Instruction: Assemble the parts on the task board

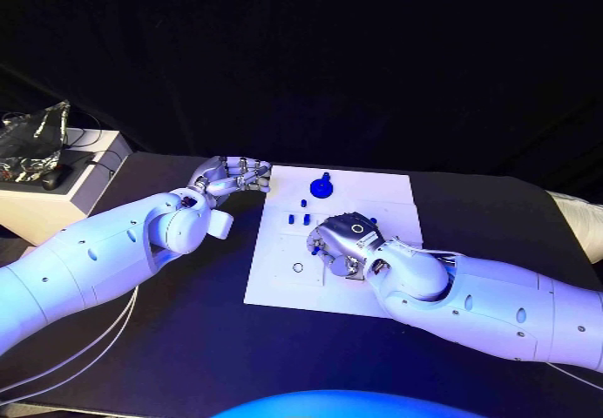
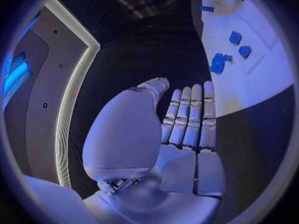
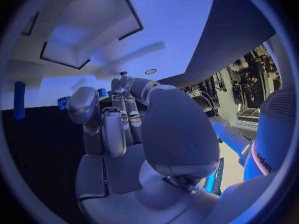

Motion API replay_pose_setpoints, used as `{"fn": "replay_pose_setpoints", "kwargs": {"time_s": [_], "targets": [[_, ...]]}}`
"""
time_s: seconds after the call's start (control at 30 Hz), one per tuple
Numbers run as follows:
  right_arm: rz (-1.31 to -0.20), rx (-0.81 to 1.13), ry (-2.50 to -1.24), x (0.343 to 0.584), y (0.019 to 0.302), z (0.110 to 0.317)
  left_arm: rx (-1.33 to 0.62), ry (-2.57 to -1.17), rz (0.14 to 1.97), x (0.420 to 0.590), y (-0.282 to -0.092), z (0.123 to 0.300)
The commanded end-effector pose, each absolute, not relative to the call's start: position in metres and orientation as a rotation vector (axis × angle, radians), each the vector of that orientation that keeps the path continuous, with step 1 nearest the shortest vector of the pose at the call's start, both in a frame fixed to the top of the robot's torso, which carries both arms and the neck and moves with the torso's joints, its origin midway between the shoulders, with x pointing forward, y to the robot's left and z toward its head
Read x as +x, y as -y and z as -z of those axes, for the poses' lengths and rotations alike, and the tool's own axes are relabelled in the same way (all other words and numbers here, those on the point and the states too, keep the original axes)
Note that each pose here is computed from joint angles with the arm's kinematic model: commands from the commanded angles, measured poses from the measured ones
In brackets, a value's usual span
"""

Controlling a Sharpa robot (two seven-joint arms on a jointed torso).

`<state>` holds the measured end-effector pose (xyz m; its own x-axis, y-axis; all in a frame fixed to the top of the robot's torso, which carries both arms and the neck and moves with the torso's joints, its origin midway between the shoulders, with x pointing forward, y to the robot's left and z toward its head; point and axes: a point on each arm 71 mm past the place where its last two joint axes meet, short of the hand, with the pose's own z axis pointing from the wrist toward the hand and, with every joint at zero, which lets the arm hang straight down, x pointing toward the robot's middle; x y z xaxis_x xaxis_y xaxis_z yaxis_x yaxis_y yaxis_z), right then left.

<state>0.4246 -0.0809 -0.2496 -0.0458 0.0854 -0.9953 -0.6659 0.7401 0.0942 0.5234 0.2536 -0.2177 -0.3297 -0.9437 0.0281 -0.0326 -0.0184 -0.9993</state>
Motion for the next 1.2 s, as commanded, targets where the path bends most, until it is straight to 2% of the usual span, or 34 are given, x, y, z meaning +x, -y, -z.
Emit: {"fn": "replay_pose_setpoints", "kwargs": {"time_s": [0.03,0.7,1.2], "targets": [[-0.634,-0.514,-1.514,0.4246,0.0808,0.2516,-1.064,-1.474,1.482,0.523,-0.2509,0.217],[-0.674,-0.541,-1.535,0.4214,0.077,0.256,-1.064,-1.485,1.489,0.523,-0.2503,0.2178],[-0.702,-0.445,-1.435,0.4206,0.0859,0.2468,-1.067,-1.49,1.486,0.5232,-0.2513,0.2186]]}}
